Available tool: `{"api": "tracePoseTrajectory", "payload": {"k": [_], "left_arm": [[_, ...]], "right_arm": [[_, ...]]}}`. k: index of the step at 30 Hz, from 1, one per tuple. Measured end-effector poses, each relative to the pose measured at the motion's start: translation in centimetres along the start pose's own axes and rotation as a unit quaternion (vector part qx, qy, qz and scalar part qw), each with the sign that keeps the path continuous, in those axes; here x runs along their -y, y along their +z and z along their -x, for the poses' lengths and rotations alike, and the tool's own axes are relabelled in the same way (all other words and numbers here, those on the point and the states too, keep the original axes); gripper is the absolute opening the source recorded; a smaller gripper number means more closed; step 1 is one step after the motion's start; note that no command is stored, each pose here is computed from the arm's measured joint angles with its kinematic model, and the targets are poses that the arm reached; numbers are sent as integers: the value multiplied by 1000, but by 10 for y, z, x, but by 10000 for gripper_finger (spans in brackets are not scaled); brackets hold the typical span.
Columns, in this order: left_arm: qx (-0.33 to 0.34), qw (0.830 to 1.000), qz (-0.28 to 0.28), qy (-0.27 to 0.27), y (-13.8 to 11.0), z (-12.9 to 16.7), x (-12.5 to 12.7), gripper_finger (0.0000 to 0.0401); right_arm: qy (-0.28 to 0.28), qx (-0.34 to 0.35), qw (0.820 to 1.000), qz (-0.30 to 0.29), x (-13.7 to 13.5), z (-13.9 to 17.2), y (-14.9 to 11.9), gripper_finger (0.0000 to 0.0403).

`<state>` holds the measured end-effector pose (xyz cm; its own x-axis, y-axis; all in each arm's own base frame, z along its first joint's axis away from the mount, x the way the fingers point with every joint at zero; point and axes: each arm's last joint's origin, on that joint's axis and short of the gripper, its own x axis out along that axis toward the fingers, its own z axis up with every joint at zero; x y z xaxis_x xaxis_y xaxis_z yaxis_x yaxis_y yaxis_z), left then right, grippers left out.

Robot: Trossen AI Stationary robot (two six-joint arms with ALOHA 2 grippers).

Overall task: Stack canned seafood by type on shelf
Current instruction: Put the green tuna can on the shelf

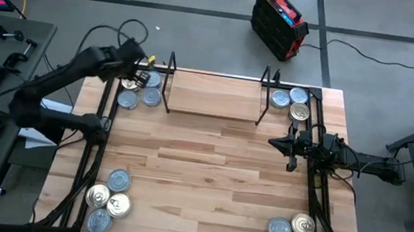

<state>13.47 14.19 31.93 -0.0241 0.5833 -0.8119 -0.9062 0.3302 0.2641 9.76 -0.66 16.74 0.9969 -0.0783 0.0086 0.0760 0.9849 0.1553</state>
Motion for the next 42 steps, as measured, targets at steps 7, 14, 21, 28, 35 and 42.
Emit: {"api": "tracePoseTrajectory", "payload": {"k": [7, 14, 21, 28, 35, 42], "left_arm": [[-38, 962, -266, -58, 10, -43, 10, 0], [-76, 920, -372, -97, -7, -71, 24, 0], [-51, 914, -388, -107, -32, -98, 42, 0], [-12, 887, -448, -108, -48, -115, 52, 0], [24, 882, -460, -101, -59, -130, 56, 0], [18, 882, -459, -102, -75, -139, 56, 0]], "right_arm": [[0, 0, 1000, 0, 0, 0, 0, 0], [0, 0, 1000, 0, 0, 0, 0, 0], [0, 0, 1000, 0, 0, 0, 0, 0], [0, 0, 1000, 0, 0, 0, 0, 0], [0, 0, 1000, 0, 0, 0, 0, 0], [0, 0, 1000, 0, 0, 0, 0, 0]]}}
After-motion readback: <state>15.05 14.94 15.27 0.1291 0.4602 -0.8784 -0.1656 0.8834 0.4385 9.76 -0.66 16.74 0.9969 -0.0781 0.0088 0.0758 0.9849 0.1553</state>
